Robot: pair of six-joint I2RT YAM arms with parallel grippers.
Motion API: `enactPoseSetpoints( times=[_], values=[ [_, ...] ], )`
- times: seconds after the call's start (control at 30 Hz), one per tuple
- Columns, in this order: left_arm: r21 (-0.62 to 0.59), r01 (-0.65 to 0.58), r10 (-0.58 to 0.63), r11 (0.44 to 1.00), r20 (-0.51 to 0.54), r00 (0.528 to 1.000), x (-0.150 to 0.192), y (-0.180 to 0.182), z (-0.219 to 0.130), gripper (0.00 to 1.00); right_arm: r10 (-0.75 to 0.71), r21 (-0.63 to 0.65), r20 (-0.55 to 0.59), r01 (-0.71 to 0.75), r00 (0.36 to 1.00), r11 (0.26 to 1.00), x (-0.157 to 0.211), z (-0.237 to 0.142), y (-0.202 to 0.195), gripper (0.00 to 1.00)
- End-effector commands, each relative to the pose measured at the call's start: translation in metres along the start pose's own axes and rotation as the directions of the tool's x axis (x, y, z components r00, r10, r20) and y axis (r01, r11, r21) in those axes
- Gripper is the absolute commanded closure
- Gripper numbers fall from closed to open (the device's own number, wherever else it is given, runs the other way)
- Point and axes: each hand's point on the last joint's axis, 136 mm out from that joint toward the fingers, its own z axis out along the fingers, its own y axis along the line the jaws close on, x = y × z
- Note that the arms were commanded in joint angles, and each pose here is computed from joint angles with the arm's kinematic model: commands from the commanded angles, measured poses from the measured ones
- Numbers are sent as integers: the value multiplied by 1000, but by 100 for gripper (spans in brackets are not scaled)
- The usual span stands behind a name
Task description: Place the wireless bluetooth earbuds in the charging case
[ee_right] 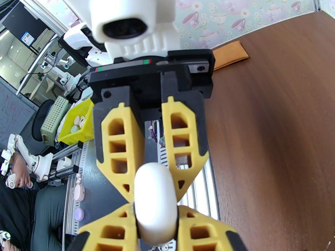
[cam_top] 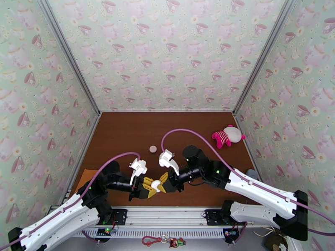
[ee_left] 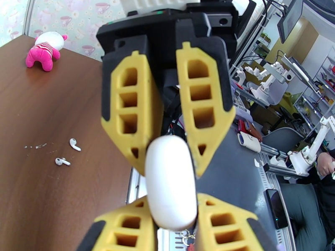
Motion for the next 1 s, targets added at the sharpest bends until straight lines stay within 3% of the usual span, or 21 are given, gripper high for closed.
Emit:
enactPoseSetpoints(
  times=[0.0,0.1,0.17,0.4,0.5,0.63,0.8,0.97],
  values=[
    [35,-60,57,998,70,996,-24,-9,-1,83,-26,-14,-5,26,1000,1000,-5,0,8,100],
    [39,-45,42,998,80,996,-27,-9,0,82,-20,-4,-12,20,1000,1000,-4,1,5,100],
    [38,-41,38,998,91,995,-30,-10,-1,76,-18,3,-18,18,1000,1000,-3,2,3,100],
    [36,-41,38,998,87,995,-30,-11,-2,74,-15,7,-28,15,1000,1000,-2,5,2,100],
    [40,-40,37,998,87,996,-31,-11,-1,64,-12,5,-37,13,999,1000,-1,7,2,100],
    [48,-42,38,998,83,996,-33,-13,-1,59,-15,7,-42,16,999,1000,-1,7,2,100],
    [60,-21,19,998,49,999,-28,-12,1,72,-29,24,-28,30,999,999,-3,3,2,100],
    [64,-6,4,998,35,999,-22,-11,2,77,-37,30,-13,38,999,999,-7,0,4,100]
  ],
)
